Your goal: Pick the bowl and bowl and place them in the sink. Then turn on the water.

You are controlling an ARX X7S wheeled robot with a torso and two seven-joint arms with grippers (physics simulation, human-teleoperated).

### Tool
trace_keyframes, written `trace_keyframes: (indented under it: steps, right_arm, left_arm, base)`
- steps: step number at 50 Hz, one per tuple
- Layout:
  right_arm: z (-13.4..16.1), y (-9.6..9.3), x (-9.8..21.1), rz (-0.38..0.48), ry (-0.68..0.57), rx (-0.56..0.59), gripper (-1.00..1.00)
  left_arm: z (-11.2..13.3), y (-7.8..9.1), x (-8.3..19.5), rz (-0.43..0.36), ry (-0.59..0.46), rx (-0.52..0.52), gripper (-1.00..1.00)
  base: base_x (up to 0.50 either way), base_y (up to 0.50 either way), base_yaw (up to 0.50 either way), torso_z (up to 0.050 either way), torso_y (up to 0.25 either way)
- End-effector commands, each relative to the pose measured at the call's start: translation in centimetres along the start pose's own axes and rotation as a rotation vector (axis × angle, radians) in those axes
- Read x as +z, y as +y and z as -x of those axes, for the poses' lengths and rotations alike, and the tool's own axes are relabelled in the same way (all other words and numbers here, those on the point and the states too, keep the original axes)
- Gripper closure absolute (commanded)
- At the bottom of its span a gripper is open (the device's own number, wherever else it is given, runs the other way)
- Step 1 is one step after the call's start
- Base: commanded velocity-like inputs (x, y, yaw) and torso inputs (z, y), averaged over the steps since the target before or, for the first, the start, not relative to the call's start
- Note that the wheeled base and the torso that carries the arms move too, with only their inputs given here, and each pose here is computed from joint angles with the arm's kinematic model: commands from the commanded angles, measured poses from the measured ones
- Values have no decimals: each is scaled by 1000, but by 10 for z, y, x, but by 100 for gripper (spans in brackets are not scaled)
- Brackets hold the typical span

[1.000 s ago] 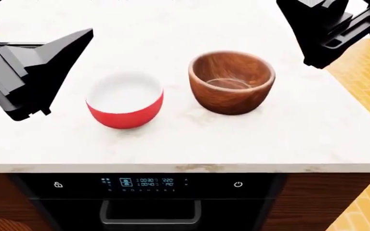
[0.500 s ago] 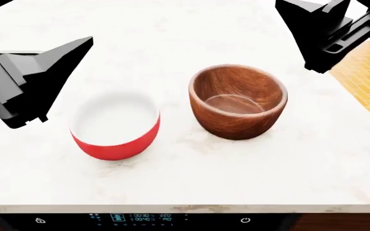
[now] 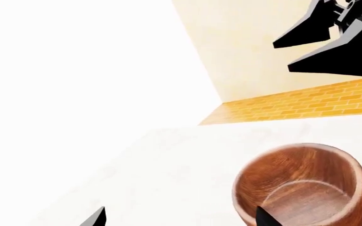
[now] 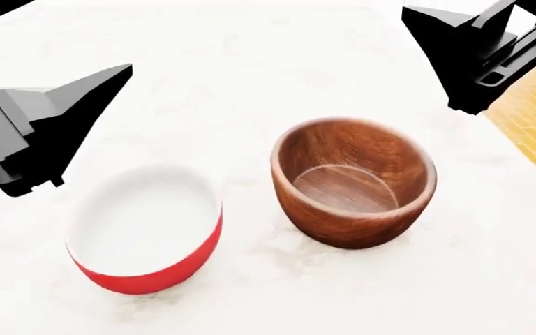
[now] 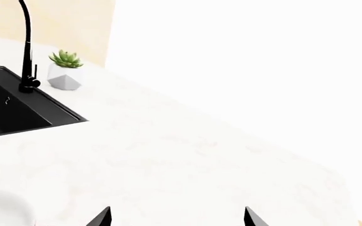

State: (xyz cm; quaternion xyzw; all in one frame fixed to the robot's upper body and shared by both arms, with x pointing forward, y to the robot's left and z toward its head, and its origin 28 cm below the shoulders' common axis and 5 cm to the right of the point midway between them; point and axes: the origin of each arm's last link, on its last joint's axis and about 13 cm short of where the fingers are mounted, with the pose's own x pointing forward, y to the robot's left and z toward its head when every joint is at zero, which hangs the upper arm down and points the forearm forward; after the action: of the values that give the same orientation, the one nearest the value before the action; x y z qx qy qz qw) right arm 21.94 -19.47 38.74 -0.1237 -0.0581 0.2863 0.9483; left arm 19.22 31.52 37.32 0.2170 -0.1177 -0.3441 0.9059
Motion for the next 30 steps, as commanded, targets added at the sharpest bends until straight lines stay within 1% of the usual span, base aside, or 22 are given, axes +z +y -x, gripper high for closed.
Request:
trace_keyframes:
  steps: [1,9,17,21,25,26,30]
  right_arm:
    - [2,0,0,0,7,4,-100]
    - [2,1,-2,-2,13,16,-100]
    - [-1,0,0,14,41,29,-100]
    - [-3,-1,2,18,66,54,-100]
    - [-5,-3,2,27,84,49,-100]
    - [-6,-6,1,12,90,45,-100]
    - [-9,-11,2,8,111,30,-100]
  left_arm:
    - [1,0,0,-1,3,-2,-100]
    - [1,-1,-1,-1,8,-4,-100]
    - [3,-1,-1,-2,15,-1,-100]
    - [4,-1,-1,-3,19,-1,-100]
    - [6,0,-1,-4,24,-1,-100]
    - [6,0,-2,-4,25,1,-100]
    - [7,-1,-1,-5,26,1,-100]
  base:
    - [191,-145,0,0,0]
    - [169,-131,0,0,1]
    - [5,0,0,0,0]
    - [0,0,0,0,0]
    - [0,0,0,0,0]
    - [0,0,0,0,0]
    - [0,0,0,0,0]
